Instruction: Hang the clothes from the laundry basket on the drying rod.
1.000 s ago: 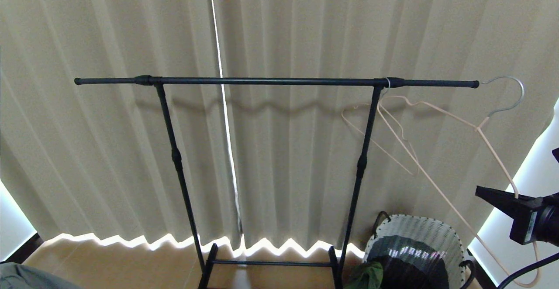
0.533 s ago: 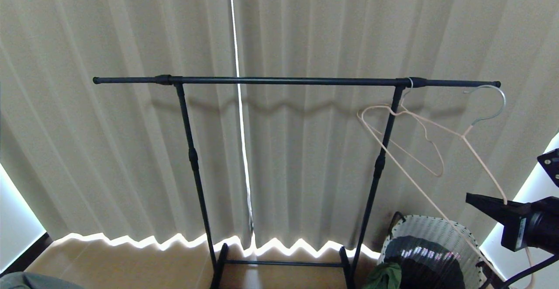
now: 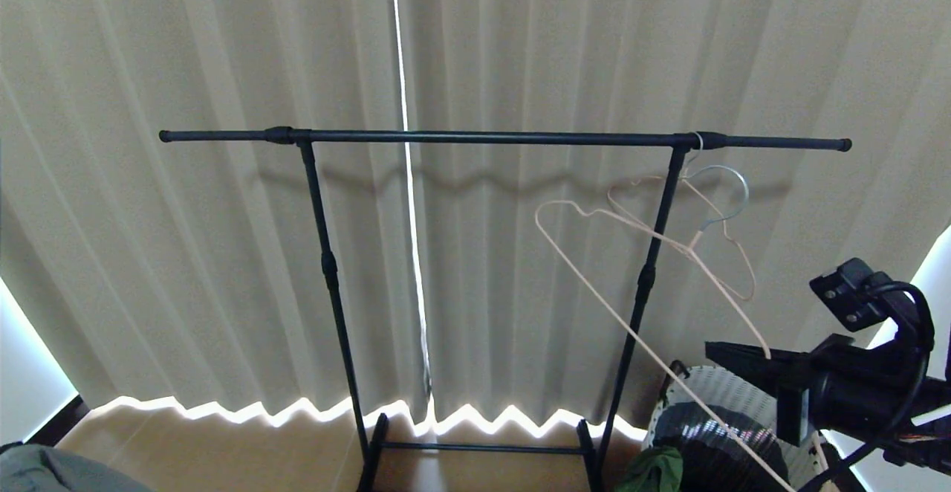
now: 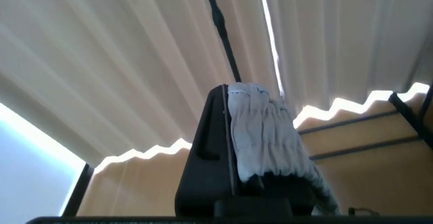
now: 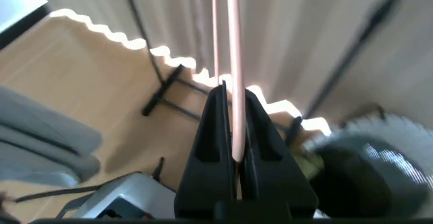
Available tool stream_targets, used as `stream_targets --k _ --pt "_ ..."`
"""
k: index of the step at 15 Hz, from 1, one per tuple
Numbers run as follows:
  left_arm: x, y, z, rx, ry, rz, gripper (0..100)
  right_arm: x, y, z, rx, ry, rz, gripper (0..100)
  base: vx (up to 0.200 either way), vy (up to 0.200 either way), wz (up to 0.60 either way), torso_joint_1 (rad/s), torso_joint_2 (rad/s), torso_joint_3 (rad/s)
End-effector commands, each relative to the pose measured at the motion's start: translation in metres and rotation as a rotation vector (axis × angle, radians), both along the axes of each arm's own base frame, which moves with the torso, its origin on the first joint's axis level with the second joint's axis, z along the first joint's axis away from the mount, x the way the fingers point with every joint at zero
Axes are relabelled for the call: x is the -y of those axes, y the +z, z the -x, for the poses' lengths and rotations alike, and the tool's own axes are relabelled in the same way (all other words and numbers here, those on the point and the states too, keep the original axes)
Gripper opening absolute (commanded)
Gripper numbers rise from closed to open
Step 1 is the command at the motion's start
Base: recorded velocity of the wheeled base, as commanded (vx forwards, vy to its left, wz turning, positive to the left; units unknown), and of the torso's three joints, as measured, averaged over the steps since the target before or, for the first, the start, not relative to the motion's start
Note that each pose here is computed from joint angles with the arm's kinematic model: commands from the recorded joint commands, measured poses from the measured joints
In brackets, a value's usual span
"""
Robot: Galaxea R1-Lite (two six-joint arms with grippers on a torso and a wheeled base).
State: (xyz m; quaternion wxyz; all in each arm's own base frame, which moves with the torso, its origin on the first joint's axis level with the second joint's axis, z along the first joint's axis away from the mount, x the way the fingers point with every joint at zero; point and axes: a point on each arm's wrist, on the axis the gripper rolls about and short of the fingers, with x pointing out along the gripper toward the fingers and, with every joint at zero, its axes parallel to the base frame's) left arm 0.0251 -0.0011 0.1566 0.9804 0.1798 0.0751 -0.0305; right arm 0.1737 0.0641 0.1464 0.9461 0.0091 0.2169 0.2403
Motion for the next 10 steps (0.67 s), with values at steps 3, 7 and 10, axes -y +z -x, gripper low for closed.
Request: stream_targets --k 3,7,10 --pt "0.012 0.061 -0.083 -0.124 0.002 0.021 0 -0.03 -0.007 -0.014 -0.006 0.117 0.002 0 0.0 0.0 0.0 0.0 0.0 0.0" --pt "0.039 0.08 -0.165 -0.224 -0.005 0.116 0 -0.047 -0.002 -0.008 0.042 0.213 -0.03 0 0.0 0.0 0.0 0.0 0.0 0.0" --pt "0.064 0.076 -0.215 -0.263 0.064 0.113 0 -0.053 0.002 -0.007 0.035 0.298 -0.068 0 0.0 0.0 0.0 0.0 0.0 0.0"
